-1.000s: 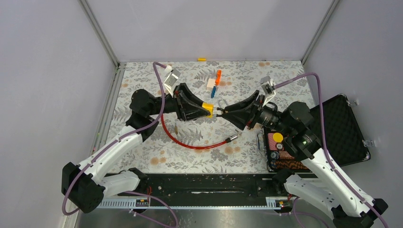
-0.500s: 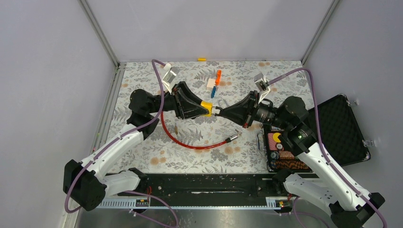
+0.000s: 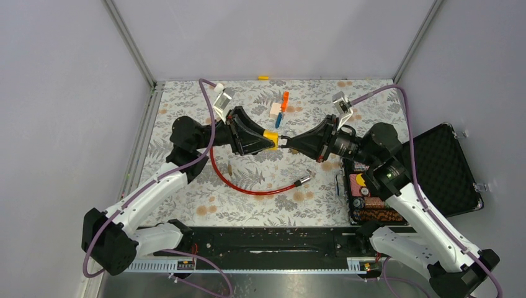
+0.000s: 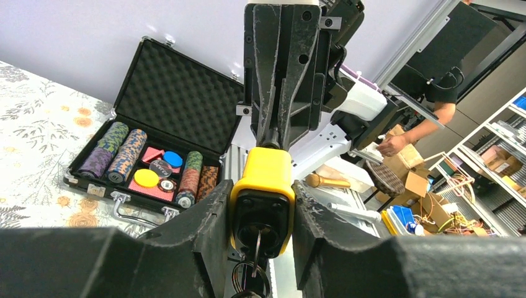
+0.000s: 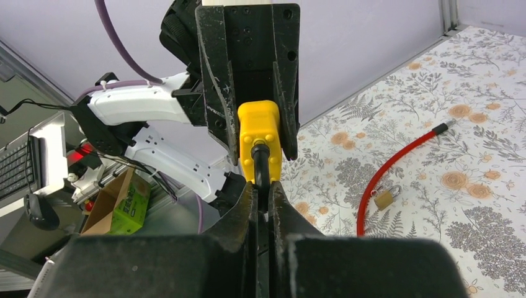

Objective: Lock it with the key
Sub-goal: Lock the lock.

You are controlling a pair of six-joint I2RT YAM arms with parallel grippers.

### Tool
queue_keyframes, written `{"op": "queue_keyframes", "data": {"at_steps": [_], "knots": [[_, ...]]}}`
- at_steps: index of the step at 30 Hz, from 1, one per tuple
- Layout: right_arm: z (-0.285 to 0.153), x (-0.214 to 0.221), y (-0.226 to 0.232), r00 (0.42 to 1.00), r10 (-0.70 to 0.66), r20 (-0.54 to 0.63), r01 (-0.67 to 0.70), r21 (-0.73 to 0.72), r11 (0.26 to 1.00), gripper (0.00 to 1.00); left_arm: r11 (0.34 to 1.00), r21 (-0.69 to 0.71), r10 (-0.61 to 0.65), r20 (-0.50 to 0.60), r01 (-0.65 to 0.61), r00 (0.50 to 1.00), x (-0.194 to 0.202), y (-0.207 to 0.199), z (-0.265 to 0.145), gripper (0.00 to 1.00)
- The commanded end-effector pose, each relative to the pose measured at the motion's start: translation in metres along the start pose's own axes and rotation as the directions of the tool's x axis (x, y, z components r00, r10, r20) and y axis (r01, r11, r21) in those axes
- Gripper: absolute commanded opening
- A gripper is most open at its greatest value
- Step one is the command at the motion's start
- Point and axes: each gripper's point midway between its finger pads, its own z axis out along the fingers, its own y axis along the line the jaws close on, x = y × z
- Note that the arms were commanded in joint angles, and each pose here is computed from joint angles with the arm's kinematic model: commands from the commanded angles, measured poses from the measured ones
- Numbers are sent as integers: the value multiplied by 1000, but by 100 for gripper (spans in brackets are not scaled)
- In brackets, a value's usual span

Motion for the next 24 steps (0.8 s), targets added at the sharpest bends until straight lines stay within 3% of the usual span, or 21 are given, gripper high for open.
{"op": "queue_keyframes", "data": {"at_steps": [1, 8, 16, 23, 24], "knots": [[22, -11, 5, 999, 6, 49, -3, -56, 998, 0, 997, 72, -12, -70, 17, 997, 26, -11, 21, 0], [43, 14, -9, 999, 8, -37, -9, -40, 999, 0, 998, 57, -25, -62, 28, 998, 14, -4, 31, 0], [44, 15, -16, 1000, 22, -17, -22, -14, 1000, 0, 999, 0, -44, -66, 44, 997, 19, 10, 29, 0], [27, 5, -29, 998, 50, 50, -54, 101, 993, 0, 998, -52, -24, 48, 27, 999, -11, 14, 10, 0], [24, 3, -30, 996, 59, 67, -66, 114, 991, 4, 998, -60, -20, 84, 25, 996, -18, 13, 7, 0]]}}
